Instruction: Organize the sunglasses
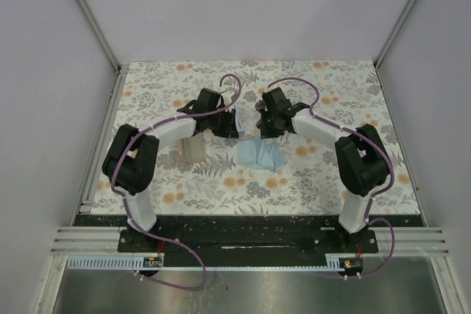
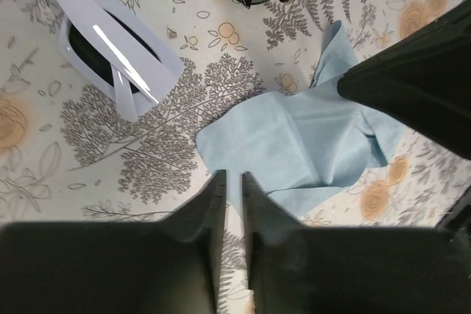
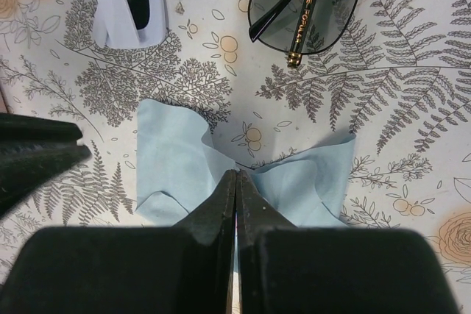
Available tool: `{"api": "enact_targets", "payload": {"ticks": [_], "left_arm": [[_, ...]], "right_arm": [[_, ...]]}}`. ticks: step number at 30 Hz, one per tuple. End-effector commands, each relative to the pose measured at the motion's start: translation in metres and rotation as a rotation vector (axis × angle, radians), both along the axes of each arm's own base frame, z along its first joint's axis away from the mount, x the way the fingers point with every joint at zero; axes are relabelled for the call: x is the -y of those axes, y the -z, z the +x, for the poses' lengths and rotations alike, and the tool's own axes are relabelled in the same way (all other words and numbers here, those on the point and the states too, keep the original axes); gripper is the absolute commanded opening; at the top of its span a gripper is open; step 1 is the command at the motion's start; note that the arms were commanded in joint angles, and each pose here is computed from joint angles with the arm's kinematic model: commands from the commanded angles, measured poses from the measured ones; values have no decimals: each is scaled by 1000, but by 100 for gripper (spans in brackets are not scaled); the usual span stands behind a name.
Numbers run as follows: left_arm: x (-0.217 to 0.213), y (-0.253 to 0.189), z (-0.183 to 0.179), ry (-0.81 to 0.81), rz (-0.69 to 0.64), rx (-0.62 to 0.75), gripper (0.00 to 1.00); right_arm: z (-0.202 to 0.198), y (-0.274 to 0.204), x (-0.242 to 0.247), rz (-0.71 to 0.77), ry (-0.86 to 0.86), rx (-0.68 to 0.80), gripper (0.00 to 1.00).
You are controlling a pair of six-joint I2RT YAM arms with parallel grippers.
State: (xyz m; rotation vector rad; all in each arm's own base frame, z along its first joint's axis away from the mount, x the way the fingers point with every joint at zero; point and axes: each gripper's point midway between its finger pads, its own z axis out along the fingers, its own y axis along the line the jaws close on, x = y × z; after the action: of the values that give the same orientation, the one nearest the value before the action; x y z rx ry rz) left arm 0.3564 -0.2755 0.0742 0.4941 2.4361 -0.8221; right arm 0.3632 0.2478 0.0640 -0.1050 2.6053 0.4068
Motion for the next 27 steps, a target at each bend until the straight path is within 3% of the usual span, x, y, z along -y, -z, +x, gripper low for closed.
{"api": "enact_targets", "payload": {"ticks": [1,3,8,12,27], "left_arm": [[0,5,1,-2,11,-12,37],[-1,14,3,-2,36,-19,53],[-6,33,8,-11,90,-26,63],[-4,39,10,-8,105,-23,63],[13,61,-9,75,75,-123,41]], "right_arm": [[11,-29,-5,57,12,68,0],[11,-29,-5,57,12,68,0],[11,-27,-5,56,12,63,0],[11,-27,-6,56,10,62,0],[10,-24,-6,57,10,52,0]]}}
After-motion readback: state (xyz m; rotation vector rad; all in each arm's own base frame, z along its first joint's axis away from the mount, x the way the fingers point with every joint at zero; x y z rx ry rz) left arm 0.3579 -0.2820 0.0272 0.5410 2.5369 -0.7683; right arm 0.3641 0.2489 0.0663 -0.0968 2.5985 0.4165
